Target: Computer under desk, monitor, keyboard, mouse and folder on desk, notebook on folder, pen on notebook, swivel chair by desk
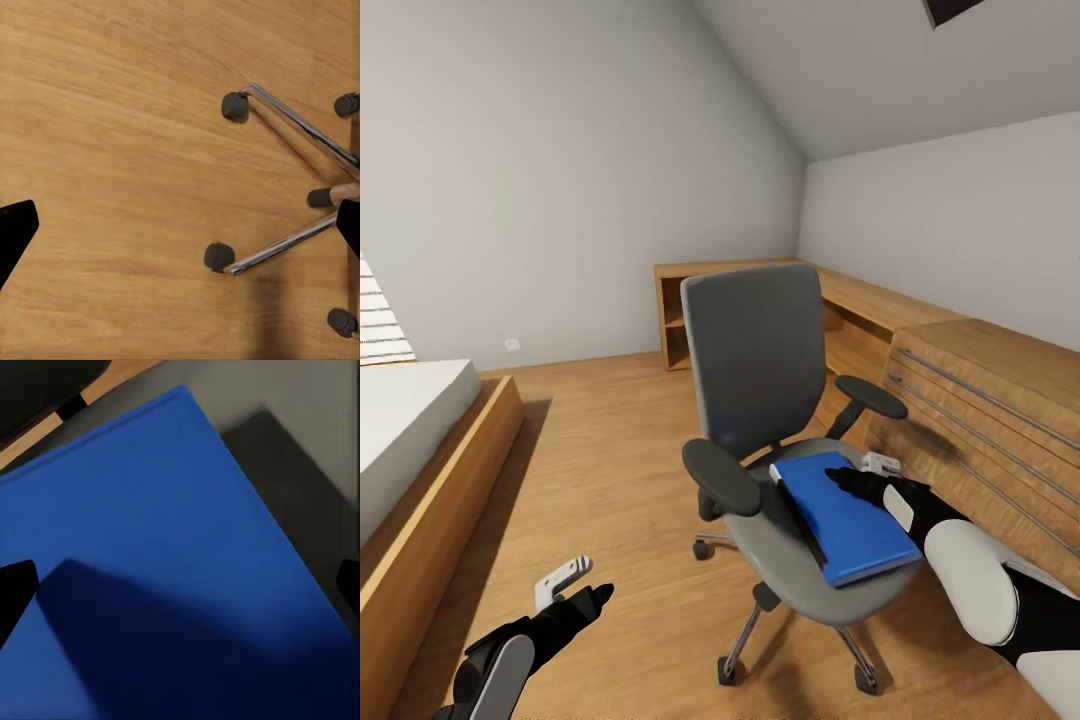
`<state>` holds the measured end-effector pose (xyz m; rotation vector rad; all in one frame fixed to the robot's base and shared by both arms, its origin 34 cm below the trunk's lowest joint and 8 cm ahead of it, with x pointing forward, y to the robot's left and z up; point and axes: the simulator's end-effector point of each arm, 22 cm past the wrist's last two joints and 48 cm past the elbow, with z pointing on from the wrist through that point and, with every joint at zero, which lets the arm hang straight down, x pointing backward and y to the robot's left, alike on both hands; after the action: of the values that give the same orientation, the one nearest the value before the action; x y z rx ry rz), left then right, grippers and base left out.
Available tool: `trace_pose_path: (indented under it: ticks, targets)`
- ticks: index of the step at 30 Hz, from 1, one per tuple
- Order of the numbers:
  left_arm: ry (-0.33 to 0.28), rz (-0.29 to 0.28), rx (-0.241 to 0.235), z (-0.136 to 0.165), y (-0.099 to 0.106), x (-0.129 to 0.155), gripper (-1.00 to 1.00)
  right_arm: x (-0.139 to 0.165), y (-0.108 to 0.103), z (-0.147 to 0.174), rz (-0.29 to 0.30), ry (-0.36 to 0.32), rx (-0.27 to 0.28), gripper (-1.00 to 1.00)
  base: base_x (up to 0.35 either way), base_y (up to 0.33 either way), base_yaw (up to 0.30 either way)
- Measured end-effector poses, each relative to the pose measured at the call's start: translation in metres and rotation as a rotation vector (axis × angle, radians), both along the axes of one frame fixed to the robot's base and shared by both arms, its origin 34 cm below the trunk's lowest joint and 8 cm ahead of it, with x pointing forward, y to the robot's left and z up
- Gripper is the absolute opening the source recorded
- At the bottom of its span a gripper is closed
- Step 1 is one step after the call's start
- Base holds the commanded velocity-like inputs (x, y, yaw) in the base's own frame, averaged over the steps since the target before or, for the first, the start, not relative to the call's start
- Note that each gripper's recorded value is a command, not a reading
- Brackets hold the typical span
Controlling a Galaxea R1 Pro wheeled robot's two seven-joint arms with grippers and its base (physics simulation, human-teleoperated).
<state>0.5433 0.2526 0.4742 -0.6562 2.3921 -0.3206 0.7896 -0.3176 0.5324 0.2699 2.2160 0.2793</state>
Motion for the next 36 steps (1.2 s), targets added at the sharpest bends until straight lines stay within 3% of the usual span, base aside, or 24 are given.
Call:
trace_pose_path:
  ticks: [36]
  targets:
    - [0.016, -0.005, 0.001, -0.0064, -0.0019, -0.0034, 1.0, 0.0011, -0.0031, 0.0005, -0.005, -0.038, -0.018, 1.0, -0.092, 0.011, 0.0]
